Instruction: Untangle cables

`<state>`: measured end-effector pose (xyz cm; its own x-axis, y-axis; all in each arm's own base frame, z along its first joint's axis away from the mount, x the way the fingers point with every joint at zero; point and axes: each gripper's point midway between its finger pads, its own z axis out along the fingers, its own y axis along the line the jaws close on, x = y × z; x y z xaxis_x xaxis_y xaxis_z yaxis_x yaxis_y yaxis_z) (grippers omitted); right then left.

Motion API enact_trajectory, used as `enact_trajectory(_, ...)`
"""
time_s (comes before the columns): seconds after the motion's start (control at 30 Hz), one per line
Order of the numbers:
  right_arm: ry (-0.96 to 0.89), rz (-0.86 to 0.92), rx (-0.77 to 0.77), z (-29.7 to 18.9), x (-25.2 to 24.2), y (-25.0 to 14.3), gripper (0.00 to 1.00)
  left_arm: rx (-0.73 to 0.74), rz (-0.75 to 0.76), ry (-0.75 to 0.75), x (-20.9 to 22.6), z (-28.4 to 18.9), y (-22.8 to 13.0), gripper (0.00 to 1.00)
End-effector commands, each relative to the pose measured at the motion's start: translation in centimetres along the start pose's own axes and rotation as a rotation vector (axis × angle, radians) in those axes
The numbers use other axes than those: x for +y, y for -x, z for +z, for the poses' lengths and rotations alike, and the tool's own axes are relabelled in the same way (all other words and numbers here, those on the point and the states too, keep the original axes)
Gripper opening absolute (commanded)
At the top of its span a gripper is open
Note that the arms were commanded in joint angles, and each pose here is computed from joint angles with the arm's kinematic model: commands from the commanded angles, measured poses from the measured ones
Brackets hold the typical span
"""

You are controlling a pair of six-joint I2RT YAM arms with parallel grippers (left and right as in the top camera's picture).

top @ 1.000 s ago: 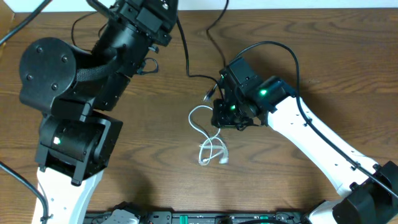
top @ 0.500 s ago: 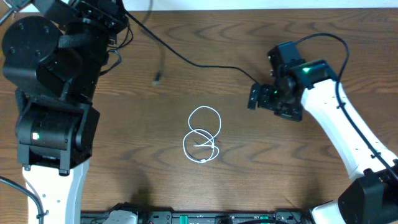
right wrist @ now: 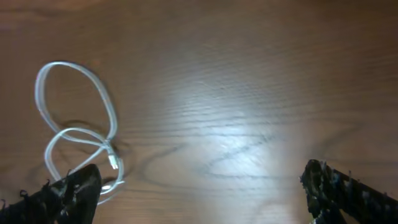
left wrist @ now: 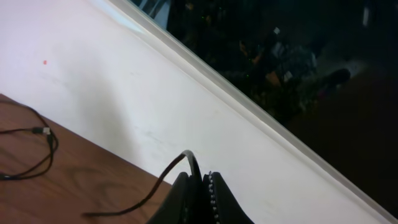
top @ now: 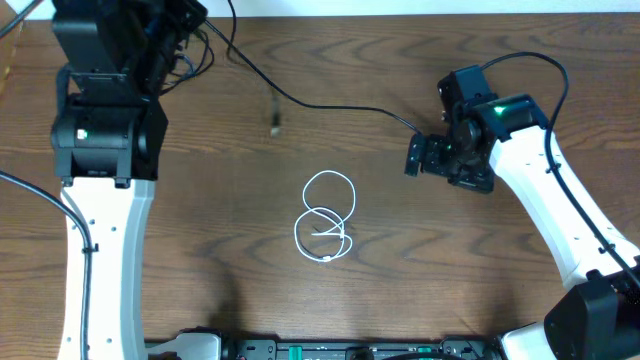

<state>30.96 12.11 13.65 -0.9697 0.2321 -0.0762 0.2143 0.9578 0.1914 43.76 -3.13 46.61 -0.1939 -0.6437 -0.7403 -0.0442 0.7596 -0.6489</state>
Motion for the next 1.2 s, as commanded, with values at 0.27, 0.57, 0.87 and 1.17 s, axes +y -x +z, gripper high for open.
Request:
enact_trajectory(0.27, 0.812, -0.682, 0.117, -5.1, 10.9, -5.6, 0.99, 0.025, 0.027, -0.067, -1.2, -0.9, 0.3, 0.07)
enact_trajectory(0.57, 0.283, -0.318, 0.083, -0.6, 4.3, -1.7, 0.99, 0.082, 0.029, -0.139, -2.4, -1.1, -0.7, 0.07)
enact_trajectory(0.87, 0.281, -0.317, 0.088, -0.6, 4.2, -1.8, 0.99, 0.101, 0.000, -0.108, -0.8, -1.0, -0.4, 0.07)
enact_trajectory(1.17, 0.280, -0.317, 0.091, -0.6, 4.2, -1.9, 0.99, 0.138, -0.066, 0.131, 8.4, 0.6, 0.3, 0.07)
